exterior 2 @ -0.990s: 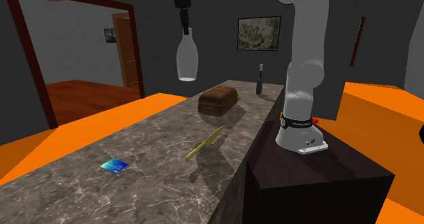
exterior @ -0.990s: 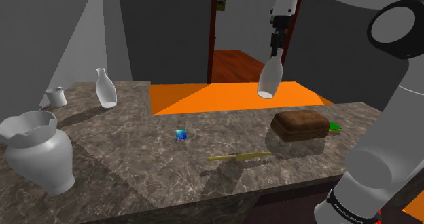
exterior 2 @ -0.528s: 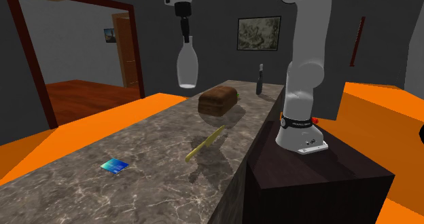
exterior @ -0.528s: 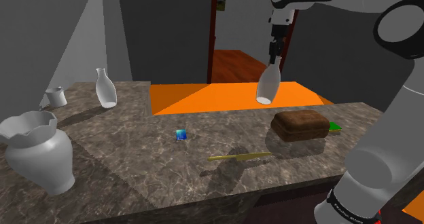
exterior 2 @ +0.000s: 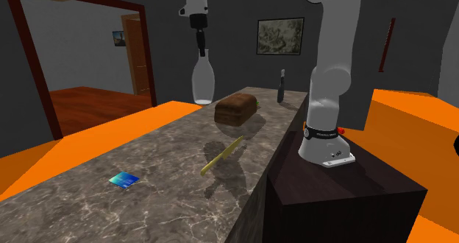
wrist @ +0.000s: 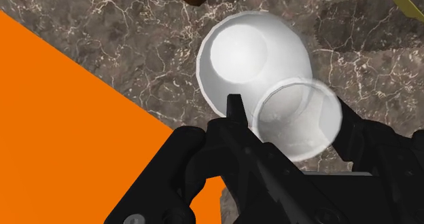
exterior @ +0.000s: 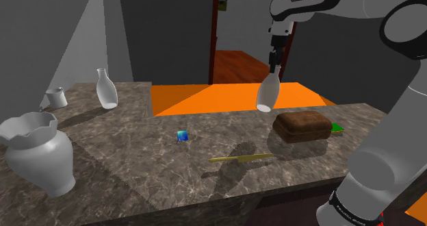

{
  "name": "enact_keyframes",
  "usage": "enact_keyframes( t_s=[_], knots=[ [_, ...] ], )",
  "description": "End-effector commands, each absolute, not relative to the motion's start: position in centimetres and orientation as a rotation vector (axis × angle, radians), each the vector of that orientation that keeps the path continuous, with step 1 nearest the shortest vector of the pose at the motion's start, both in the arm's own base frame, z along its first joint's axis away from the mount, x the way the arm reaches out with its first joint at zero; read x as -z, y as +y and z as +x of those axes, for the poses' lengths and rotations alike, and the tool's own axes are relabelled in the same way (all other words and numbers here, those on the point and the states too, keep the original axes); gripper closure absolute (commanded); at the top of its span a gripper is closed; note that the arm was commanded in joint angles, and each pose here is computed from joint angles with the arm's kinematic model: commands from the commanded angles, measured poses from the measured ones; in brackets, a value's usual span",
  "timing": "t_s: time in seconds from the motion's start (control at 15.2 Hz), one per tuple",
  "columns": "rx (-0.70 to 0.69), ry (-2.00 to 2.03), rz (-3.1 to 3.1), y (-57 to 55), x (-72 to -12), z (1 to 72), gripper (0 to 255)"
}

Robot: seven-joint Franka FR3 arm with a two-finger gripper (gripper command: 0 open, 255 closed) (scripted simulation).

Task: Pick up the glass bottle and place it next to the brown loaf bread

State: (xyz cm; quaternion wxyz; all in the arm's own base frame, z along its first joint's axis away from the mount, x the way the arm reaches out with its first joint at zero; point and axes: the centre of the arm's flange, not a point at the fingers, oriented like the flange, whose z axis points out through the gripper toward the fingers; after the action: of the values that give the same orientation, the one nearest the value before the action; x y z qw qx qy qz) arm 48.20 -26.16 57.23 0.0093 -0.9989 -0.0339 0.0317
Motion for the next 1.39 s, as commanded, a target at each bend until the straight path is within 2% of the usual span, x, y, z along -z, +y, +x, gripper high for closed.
enact_keyframes(
  t_s=[0.0, 1.32],
  knots=[
    [-0.098, -0.106, -3.12, -26.1, -56.2, 48.2, 255],
    [-0.098, -0.106, -3.12, -26.1, -45.6, 48.2, 255]
  ],
)
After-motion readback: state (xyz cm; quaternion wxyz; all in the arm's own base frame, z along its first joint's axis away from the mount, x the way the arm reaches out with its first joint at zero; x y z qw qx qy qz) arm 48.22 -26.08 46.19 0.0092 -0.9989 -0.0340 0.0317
